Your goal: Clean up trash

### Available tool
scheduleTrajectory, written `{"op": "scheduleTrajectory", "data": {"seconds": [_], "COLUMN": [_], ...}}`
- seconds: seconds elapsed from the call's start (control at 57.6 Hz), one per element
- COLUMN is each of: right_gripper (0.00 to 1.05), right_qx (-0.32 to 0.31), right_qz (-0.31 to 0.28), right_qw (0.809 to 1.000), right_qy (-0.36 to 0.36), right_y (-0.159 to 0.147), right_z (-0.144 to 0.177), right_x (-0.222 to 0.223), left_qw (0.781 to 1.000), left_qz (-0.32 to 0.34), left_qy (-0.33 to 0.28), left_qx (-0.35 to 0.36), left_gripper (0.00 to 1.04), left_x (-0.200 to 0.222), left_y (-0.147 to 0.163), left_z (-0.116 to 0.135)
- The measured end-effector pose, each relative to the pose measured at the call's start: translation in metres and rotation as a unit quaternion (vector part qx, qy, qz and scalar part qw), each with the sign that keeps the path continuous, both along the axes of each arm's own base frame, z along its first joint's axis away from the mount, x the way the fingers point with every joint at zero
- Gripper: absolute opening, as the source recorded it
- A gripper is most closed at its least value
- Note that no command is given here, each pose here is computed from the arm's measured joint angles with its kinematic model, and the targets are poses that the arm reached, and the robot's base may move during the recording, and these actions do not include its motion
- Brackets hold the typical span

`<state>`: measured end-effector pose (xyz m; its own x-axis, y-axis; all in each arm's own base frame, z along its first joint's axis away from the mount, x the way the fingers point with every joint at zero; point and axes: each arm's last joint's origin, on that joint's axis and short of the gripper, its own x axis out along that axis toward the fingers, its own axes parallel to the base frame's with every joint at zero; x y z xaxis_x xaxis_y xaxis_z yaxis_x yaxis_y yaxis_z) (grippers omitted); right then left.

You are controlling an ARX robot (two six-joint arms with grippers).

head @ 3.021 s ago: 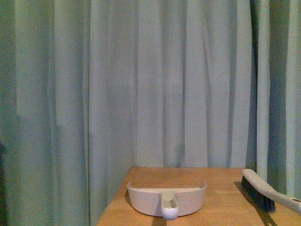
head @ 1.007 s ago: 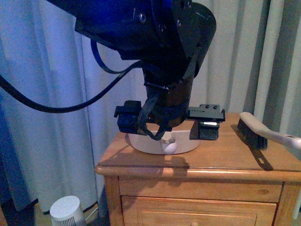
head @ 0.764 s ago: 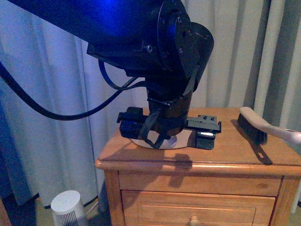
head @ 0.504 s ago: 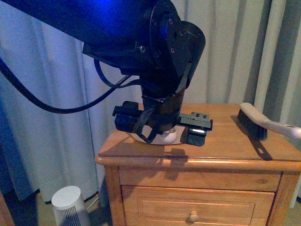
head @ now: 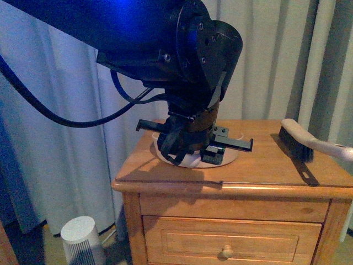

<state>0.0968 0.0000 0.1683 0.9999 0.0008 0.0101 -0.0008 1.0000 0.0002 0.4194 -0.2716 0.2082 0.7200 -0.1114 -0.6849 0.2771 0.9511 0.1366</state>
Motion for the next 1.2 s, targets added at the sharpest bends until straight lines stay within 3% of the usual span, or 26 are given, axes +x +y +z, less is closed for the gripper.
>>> {"op": "scheduleTrajectory", "data": {"seconds": [0.208, 0.33, 0.451, 0.556, 0.625, 0.712, 0.938, 1.198], "right_gripper": [0.97, 0.97, 0.97, 0.97, 0.97, 0.97, 0.97, 0.97], "right_qx": [0.000, 0.000, 0.000, 0.000, 0.000, 0.000, 0.000, 0.000], "right_qz": [0.000, 0.000, 0.000, 0.000, 0.000, 0.000, 0.000, 0.000], "right_qw": [1.000, 1.000, 1.000, 1.000, 1.000, 1.000, 1.000, 1.000], "right_qy": [0.000, 0.000, 0.000, 0.000, 0.000, 0.000, 0.000, 0.000], "right_y": [0.000, 0.000, 0.000, 0.000, 0.000, 0.000, 0.000, 0.000], "right_z": [0.000, 0.000, 0.000, 0.000, 0.000, 0.000, 0.000, 0.000], "right_x": [0.000, 0.000, 0.000, 0.000, 0.000, 0.000, 0.000, 0.000], "left_qw": [1.000, 0.996, 0.987, 0.968, 0.943, 0.917, 0.875, 0.866], "left_qz": [-0.013, -0.036, -0.057, -0.066, -0.077, -0.094, -0.130, -0.120], "left_qy": [-0.018, -0.076, -0.146, -0.235, -0.319, -0.383, -0.457, -0.473], "left_qx": [-0.010, -0.018, -0.040, -0.051, -0.054, -0.058, -0.090, -0.114], "left_gripper": [0.30, 0.30, 0.29, 0.29, 0.29, 0.29, 0.29, 0.29], "left_x": [-0.006, -0.009, -0.015, -0.024, -0.040, -0.062, -0.132, -0.209], "left_y": [0.006, 0.013, 0.029, 0.056, 0.086, 0.114, 0.180, 0.232], "left_z": [0.003, 0.014, 0.042, 0.077, 0.104, 0.118, 0.117, 0.091]}}
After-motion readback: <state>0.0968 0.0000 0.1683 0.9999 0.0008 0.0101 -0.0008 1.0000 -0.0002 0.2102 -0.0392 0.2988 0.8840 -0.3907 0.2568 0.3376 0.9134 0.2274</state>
